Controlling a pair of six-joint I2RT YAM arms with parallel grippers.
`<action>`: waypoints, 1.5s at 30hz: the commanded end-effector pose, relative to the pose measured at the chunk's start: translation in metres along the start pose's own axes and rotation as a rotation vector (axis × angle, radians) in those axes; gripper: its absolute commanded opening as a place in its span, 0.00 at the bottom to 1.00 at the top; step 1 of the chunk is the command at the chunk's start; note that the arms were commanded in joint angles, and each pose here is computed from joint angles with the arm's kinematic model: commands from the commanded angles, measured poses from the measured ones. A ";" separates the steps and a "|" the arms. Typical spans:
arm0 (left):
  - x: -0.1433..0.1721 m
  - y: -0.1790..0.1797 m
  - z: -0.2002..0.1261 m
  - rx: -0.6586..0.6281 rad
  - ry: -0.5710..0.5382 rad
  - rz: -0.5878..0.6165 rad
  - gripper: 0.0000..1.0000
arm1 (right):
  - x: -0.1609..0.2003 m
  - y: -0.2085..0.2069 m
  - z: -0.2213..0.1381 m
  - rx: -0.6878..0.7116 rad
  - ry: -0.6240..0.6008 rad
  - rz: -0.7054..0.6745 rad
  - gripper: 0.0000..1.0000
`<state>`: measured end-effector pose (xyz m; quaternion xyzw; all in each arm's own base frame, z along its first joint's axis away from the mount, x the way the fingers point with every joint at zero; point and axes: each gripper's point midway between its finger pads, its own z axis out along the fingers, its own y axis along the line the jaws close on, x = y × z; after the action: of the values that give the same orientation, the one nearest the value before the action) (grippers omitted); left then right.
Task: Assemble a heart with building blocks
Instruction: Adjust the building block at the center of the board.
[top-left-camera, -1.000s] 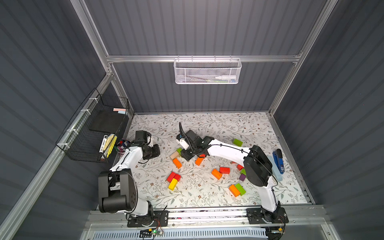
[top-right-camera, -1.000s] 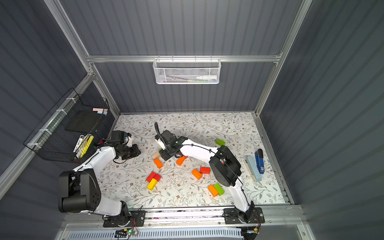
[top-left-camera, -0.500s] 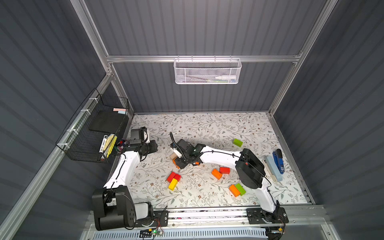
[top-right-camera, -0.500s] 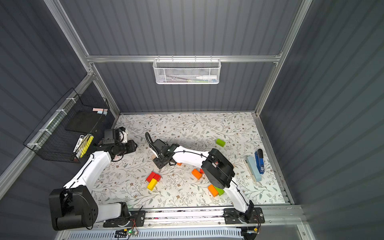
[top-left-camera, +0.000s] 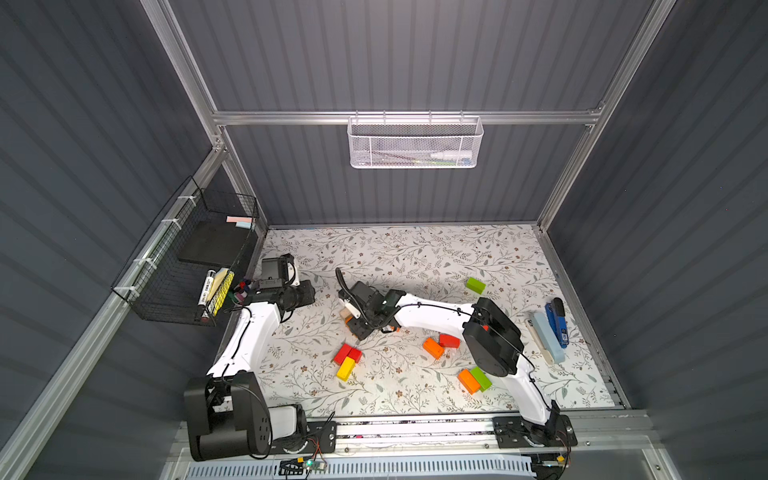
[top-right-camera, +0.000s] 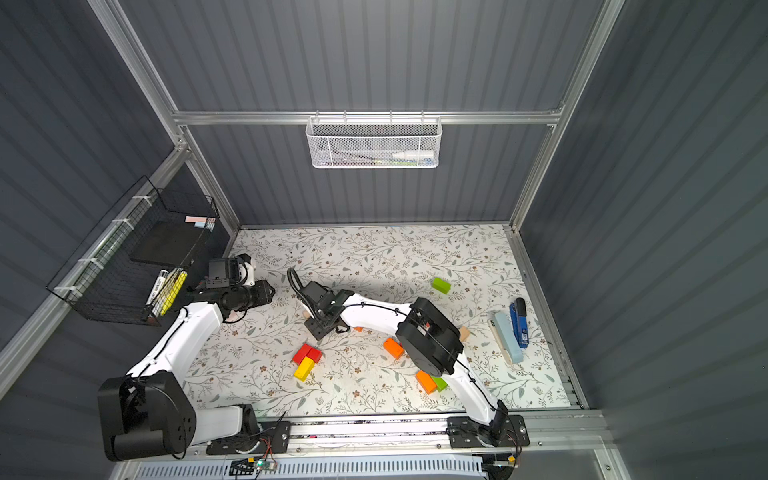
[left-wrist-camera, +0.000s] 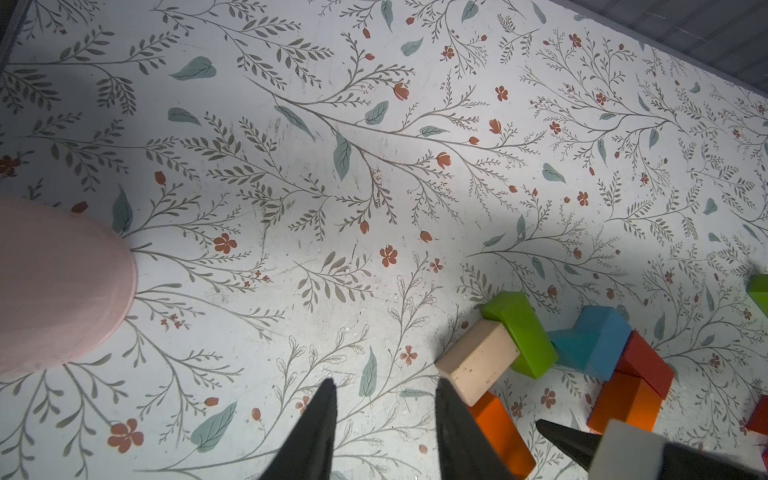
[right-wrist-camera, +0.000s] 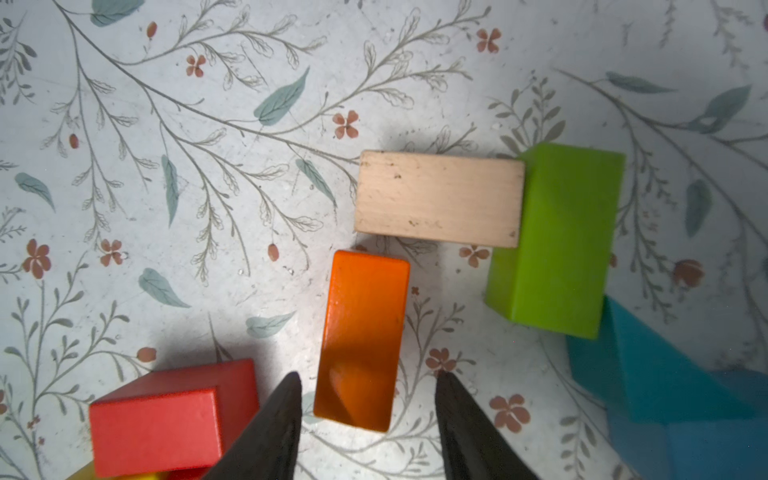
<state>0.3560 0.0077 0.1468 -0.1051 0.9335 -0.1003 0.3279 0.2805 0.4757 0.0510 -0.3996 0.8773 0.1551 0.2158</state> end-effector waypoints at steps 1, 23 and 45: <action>-0.002 -0.002 -0.004 0.013 -0.018 0.004 0.41 | -0.003 0.006 0.002 -0.011 -0.002 -0.006 0.54; 0.000 -0.006 -0.004 0.035 -0.013 0.005 0.41 | -0.006 0.001 0.015 0.024 0.010 -0.002 0.36; 0.001 -0.007 -0.001 0.045 -0.005 0.005 0.41 | 0.003 0.002 0.023 0.016 0.036 -0.005 0.47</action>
<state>0.3558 0.0028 0.1473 -0.1001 0.9329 -0.1138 0.3267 0.2895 0.4884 0.0507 -0.3919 0.8789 0.1547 0.2235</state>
